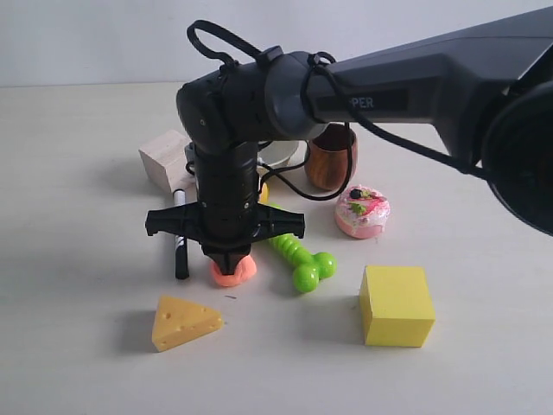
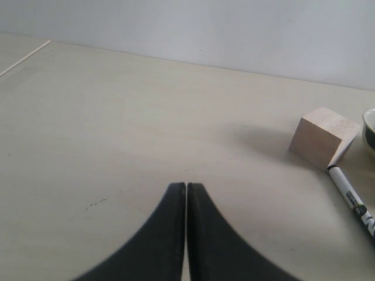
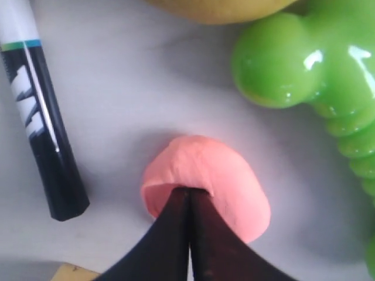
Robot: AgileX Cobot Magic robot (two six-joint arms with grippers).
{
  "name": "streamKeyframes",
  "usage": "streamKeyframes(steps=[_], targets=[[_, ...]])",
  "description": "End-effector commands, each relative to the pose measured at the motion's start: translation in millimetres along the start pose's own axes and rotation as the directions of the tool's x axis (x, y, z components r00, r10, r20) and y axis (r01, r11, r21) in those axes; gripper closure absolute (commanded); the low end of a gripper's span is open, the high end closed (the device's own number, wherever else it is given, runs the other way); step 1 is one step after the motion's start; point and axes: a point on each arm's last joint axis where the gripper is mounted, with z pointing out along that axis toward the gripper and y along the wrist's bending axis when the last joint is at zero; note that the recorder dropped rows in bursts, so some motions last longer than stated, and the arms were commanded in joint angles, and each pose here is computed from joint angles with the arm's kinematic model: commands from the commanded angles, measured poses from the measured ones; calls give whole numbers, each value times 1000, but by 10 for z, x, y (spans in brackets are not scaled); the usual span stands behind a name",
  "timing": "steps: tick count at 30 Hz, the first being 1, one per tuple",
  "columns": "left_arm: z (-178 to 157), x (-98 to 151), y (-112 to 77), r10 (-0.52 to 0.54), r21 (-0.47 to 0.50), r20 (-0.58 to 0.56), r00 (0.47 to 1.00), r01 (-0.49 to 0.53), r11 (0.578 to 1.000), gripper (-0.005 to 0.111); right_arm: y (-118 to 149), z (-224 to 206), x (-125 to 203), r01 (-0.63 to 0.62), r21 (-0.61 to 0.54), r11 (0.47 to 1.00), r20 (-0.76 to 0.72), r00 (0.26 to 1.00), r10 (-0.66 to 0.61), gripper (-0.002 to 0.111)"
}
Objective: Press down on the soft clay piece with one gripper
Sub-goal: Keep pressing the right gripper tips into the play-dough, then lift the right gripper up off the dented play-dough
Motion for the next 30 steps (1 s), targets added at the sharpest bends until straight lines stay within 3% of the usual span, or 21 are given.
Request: streamKeyframes(steps=[1,13,20,30], targets=[[-1,5,-1,0,2,6,1000,0,1000,103,-10,95,9,-7,13,1000,-13,1000,7,108],[-1,5,-1,0,2,6,1000,0,1000,103,-23,135,28,-12,30,999,-39,999,13,108],[-1,5,-1,0,2,6,1000,0,1000,103,13,-197,-30,24,-36,999,78,997,-21,93],[-1,5,-1,0,2,6,1000,0,1000,103,-2,-275,-45,36,-27,999,110,993,-33,92]])
